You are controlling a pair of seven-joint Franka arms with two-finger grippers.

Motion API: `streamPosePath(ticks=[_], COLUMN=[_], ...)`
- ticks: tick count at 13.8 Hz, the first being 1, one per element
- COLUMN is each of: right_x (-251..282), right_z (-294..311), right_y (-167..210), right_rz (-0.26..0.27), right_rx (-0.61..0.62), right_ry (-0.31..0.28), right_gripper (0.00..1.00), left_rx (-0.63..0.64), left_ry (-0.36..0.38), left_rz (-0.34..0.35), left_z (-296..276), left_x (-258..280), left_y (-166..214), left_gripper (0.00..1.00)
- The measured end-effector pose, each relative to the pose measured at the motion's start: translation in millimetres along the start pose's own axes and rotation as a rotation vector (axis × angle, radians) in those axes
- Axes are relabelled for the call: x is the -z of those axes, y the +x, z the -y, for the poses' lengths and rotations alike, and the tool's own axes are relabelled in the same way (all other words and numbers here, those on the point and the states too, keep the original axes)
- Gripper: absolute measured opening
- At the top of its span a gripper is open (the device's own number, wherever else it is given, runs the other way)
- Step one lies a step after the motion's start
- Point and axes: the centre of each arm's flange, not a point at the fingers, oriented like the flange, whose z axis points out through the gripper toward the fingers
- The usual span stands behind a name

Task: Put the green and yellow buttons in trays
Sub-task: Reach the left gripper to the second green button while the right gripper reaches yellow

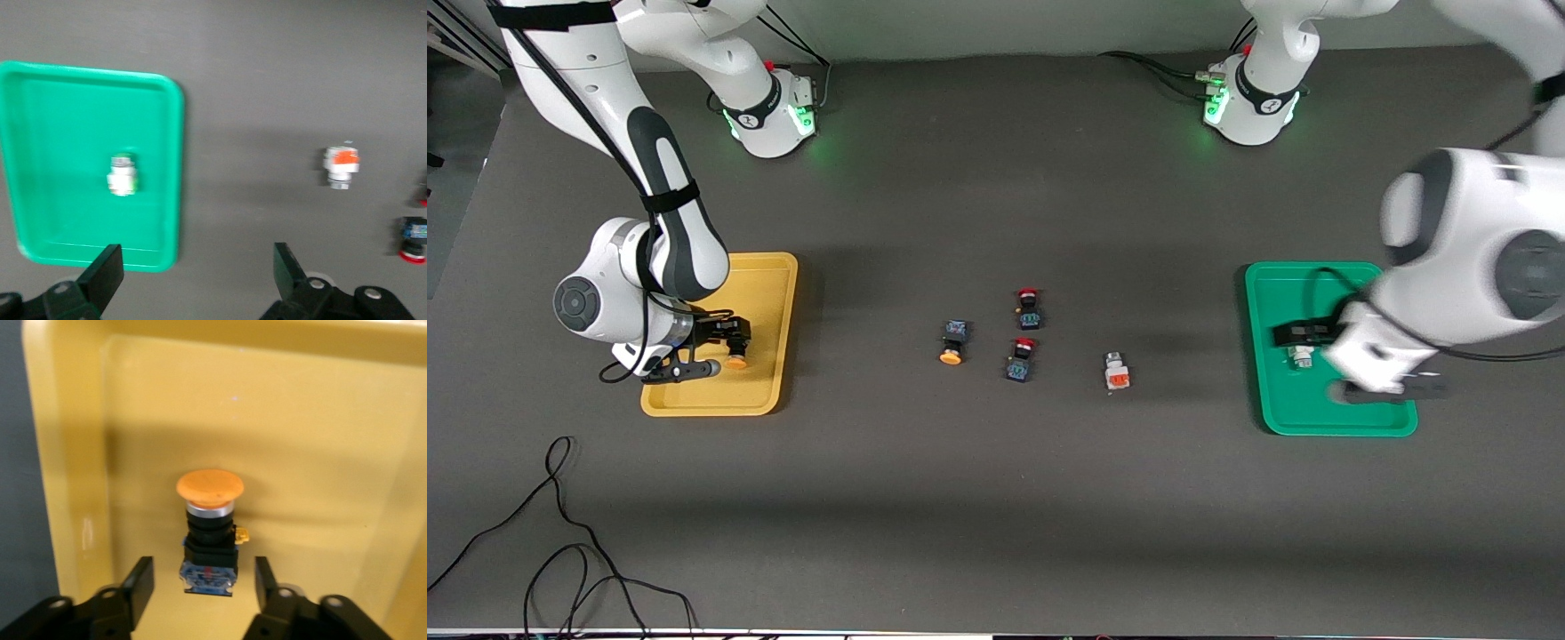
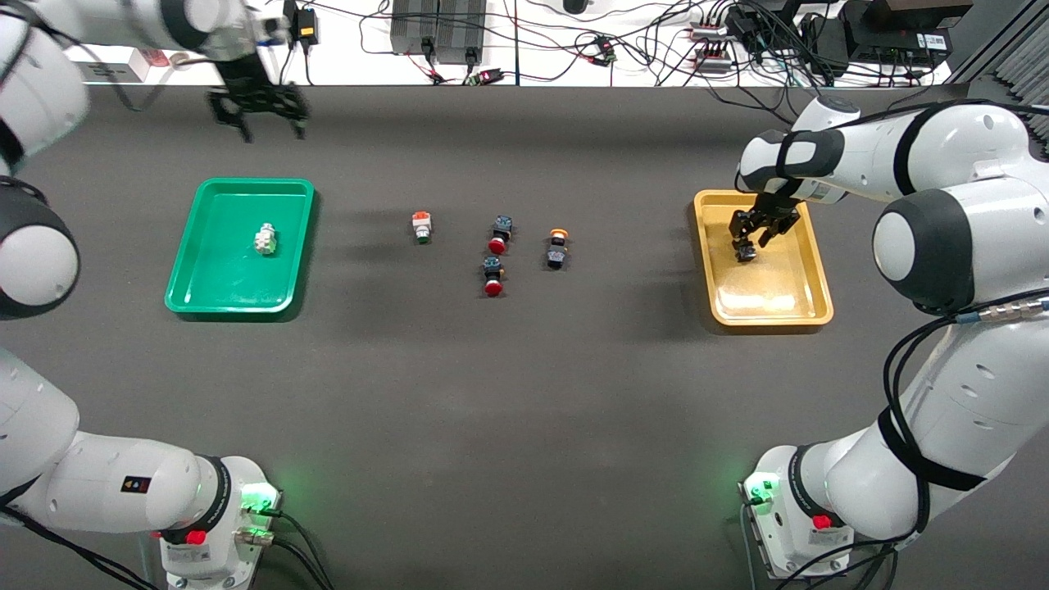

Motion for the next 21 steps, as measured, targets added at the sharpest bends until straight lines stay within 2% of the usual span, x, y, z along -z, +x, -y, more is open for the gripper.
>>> streamPosePath(ticks=[2, 3, 6, 9, 11, 14, 17, 21], right_x=[15.2, 27.8, 73.3, 102.4, 108.7, 93.1, 56.3, -1.5], right_z=[13.3, 18.8, 48.9, 140.2, 202.9, 282.2, 354.3, 395.7], right_y=[1.6, 2.2, 9.9, 27.1, 38.1, 56.9, 75.8, 87.8], right_rz=[-0.013, -0.02, -0.038, -0.083, -0.106, -0.117, -0.136, -0.134], right_rx=[0.012, 0.002, -0.051, -0.139, -0.202, -0.275, -0.332, -0.337], right_ry=[0.017, 0.032, 0.072, 0.064, 0.073, 0.085, 0.034, 0.0], right_gripper=[0.98, 1.0, 1.0, 1.0, 1.0, 1.0, 1.0, 1.0], left_rx=[0.033, 0.044, 0.042, 0.05, 0.055, 0.053, 0.048, 0.057], left_ry=[-0.005, -0.006, -0.007, -0.016, -0.021, -0.029, -0.033, -0.032], left_rz=[-0.029, -0.04, -0.056, -0.068, -0.074, -0.08, -0.079, -0.089], left_z=[-69.5, -101.5, -161.2, -172.1, -172.1, -173.4, -178.7, -173.6], left_x=[-14.3, -22.6, -40.8, -61.7, -100.2, -177.1, -238.3, -259.4], left_y=[-15.3, -24.9, -48.8, -47.3, -42.1, -38.9, -37.8, -30.6], left_gripper=[1.0, 1.0, 0.99, 1.0, 1.0, 1.0, 1.0, 0.98])
